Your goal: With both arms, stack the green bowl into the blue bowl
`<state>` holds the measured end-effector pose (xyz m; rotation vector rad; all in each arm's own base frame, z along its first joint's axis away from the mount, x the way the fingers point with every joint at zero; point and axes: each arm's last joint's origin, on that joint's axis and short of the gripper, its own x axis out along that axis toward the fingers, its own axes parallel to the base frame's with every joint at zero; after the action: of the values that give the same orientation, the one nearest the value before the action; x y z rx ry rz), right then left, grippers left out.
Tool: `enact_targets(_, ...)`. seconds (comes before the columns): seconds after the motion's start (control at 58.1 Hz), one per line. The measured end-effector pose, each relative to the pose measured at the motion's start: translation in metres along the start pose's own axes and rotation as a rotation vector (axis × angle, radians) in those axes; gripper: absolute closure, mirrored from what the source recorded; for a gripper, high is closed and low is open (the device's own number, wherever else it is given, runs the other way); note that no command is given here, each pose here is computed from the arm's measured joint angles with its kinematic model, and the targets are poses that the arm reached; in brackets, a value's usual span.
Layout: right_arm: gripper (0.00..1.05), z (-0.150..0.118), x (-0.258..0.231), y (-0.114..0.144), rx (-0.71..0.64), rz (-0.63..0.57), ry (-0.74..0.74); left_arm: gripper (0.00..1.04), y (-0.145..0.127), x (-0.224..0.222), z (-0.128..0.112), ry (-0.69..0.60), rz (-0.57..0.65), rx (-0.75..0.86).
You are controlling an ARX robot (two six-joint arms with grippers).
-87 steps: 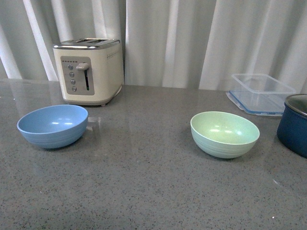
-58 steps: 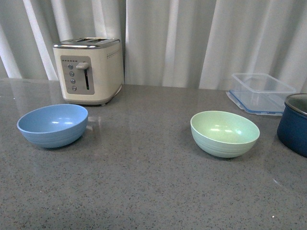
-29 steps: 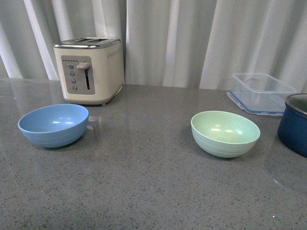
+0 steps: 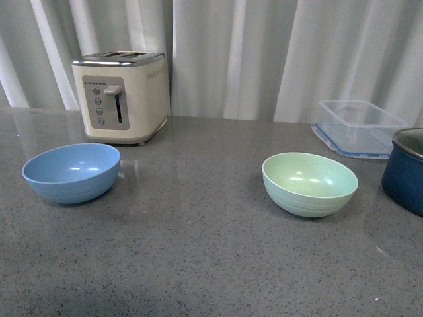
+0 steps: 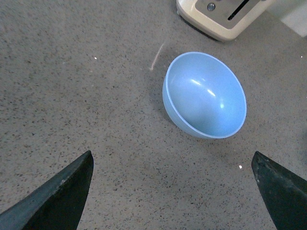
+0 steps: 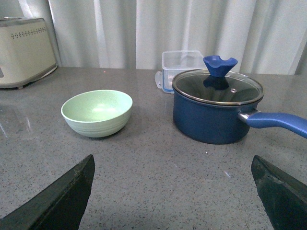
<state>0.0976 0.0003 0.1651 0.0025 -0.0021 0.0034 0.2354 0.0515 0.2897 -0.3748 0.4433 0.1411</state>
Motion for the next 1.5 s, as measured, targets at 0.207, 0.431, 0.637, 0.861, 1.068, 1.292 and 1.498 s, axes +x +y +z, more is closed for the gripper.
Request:
enact_targets(0.207, 0.1, 0.0, 0.0, 0.0, 0.0, 0.0, 0.0, 0.07, -0.016, 0.044, 0.025, 0.059, 0.01, 0.014)
enact_targets(0.431, 0.1, 0.0, 0.0, 0.0, 0.0, 0.0, 0.0, 0.07, -0.02, 0.104, 0.027, 0.155, 0.058, 0.002)
enact_targets(0.637, 0.1, 0.0, 0.0, 0.0, 0.0, 0.0, 0.0, 0.07, -0.015, 0.144, 0.017, 0.221, 0.108, -0.009)
enact_targets(0.861, 0.1, 0.0, 0.0, 0.0, 0.0, 0.0, 0.0, 0.12, -0.013, 0.177, 0.007, 0.267, 0.122, -0.013)
enact_targets(1.068, 0.1, 0.0, 0.0, 0.0, 0.0, 0.0, 0.0, 0.51, -0.02, 0.181, 0.003, 0.284, 0.119, 0.005)
enact_targets(1.292, 0.1, 0.0, 0.0, 0.0, 0.0, 0.0, 0.0, 0.92, -0.021, 0.182, 0.001, 0.298, 0.115, 0.011)
enact_targets(1.498, 0.1, 0.0, 0.0, 0.0, 0.0, 0.0, 0.0, 1.01, -0.038, 0.163, 0.013, 0.274, 0.041, 0.001)
